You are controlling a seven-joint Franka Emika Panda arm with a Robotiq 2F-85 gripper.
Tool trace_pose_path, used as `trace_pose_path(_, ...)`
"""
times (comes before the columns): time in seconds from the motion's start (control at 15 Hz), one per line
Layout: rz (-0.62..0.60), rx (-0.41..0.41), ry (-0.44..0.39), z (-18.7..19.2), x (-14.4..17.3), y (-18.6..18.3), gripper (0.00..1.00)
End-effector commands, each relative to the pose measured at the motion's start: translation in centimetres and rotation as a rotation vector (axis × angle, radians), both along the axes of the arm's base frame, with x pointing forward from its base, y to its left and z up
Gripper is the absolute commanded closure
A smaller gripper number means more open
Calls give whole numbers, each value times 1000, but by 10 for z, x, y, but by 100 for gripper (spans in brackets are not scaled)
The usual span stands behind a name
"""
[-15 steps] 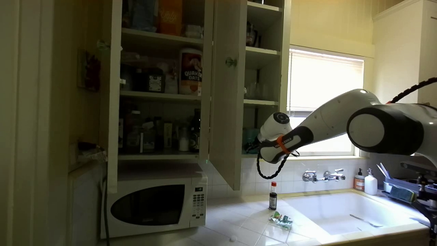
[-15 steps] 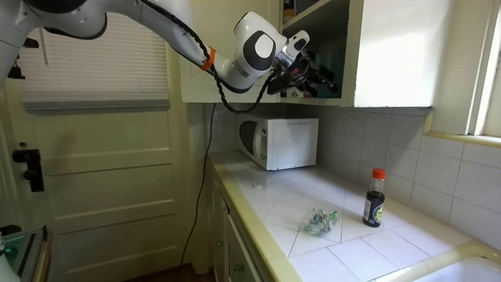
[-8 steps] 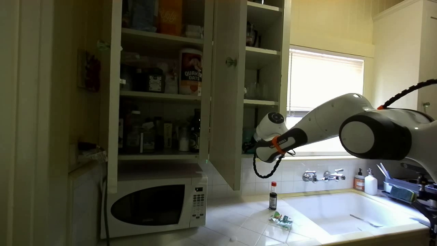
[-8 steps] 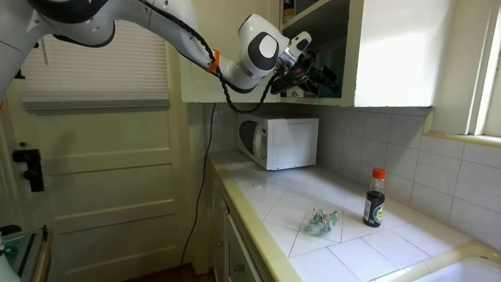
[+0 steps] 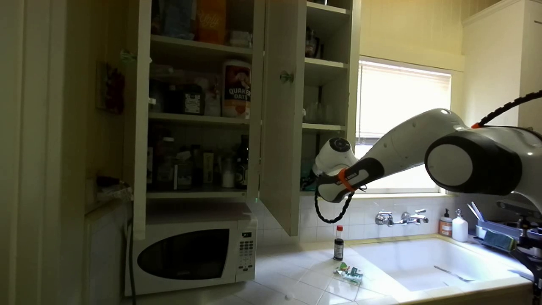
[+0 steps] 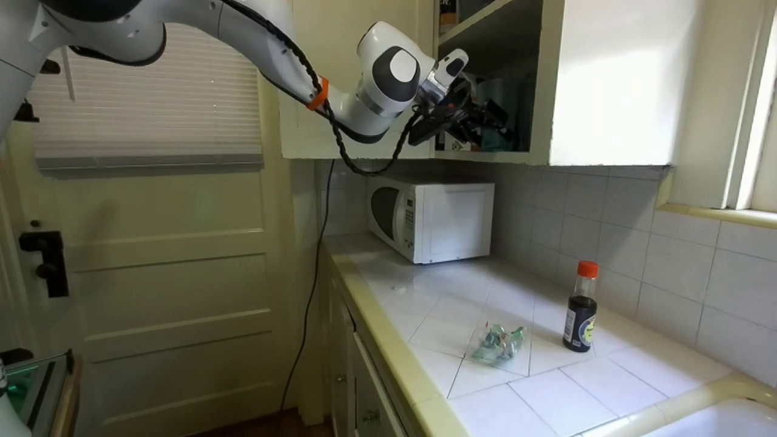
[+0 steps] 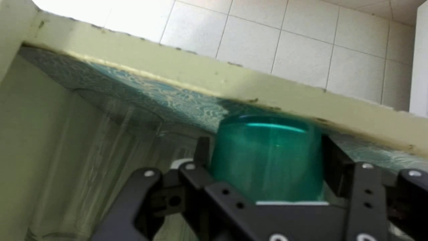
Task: Put the cup inside the cupboard
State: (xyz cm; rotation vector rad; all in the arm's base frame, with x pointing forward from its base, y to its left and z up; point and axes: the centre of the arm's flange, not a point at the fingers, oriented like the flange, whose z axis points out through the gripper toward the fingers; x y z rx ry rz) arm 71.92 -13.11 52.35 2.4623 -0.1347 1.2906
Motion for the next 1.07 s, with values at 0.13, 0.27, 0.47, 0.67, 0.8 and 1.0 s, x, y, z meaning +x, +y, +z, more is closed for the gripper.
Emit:
trace_pose_path(0.13,-105,59,-53,3,-86,13,46)
trace_pose_path(0.27,-102,65,-92,12,-109,9,46)
trace_pose_path(0.47,-39,17,-98,34,-136,14,46)
trace_pose_path(0.67,11,-41,-93,61,-163,34,46)
trace_pose_path(0.8,18,-75,-101,85,-179,41,46)
trace_pose_path(1.0,20,-90,-110,122,-194,39,46)
